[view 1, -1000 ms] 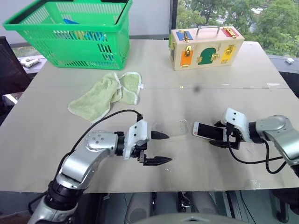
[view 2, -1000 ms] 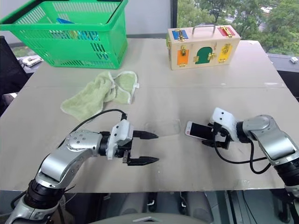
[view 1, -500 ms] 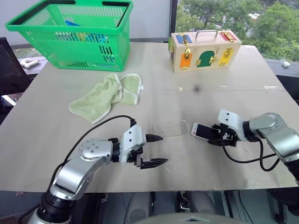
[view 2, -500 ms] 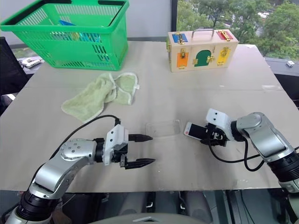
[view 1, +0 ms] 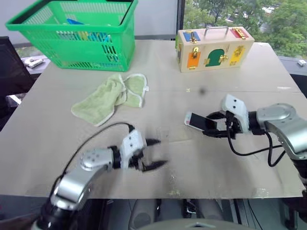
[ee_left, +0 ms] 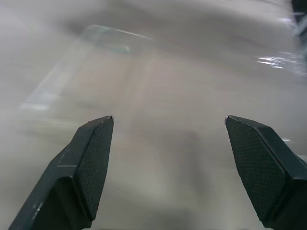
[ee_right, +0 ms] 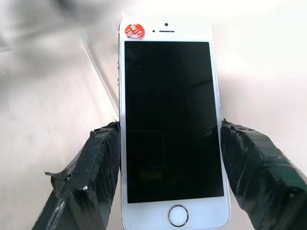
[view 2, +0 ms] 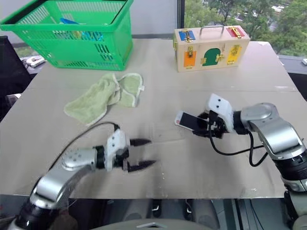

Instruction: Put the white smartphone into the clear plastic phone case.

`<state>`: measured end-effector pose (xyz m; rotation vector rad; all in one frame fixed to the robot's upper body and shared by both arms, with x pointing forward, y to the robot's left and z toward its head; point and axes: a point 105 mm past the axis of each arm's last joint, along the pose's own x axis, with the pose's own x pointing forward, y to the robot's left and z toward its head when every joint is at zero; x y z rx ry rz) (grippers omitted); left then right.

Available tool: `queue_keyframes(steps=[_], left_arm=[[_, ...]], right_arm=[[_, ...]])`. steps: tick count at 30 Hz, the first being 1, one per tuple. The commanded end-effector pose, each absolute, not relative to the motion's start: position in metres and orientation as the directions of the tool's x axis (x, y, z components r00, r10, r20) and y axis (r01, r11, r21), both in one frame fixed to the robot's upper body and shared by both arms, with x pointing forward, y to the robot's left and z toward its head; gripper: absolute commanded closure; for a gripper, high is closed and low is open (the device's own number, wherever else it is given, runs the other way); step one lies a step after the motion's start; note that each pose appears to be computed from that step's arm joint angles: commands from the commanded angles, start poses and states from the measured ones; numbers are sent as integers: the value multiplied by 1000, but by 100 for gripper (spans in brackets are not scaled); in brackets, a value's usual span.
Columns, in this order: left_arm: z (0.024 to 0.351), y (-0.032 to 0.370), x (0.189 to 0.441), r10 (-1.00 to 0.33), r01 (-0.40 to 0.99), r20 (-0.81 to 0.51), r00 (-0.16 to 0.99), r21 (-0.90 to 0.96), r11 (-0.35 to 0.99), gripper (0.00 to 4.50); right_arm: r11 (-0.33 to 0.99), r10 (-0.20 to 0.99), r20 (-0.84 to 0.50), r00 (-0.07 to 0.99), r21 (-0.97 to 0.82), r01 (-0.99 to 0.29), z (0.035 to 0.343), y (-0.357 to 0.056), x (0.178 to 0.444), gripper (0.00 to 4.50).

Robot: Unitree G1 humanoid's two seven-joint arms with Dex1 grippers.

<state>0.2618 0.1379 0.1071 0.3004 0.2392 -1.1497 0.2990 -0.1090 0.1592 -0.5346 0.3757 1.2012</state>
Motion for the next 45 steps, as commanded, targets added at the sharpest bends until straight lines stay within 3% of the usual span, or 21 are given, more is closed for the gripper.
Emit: queue_keyframes(steps=[1, 9, 22, 34, 45], left_arm=[[113, 148, 267, -864, 921, -322, 388, 111, 373, 64], [112, 167, 260, -848, 907, -326, 417, 86, 413, 64], [109, 176, 252, -849, 895, -291, 441, 68, 442, 64], [104, 176, 253, -846, 892, -290, 447, 69, 448, 64], [104, 170, 254, -849, 891, -278, 449, 69, 448, 64]], right_arm=[[185, 761, -574, 301, -252, -950, 160, -94, 304, 174], [-10, 664, -706, 244, -336, -942, 136, -75, 317, 174], [-157, 610, -768, 192, -355, -922, 133, -63, 310, 174], [-200, 543, -821, 173, -327, -924, 119, -59, 313, 174], [-131, 562, -810, 167, -287, -949, 122, -50, 312, 174]])
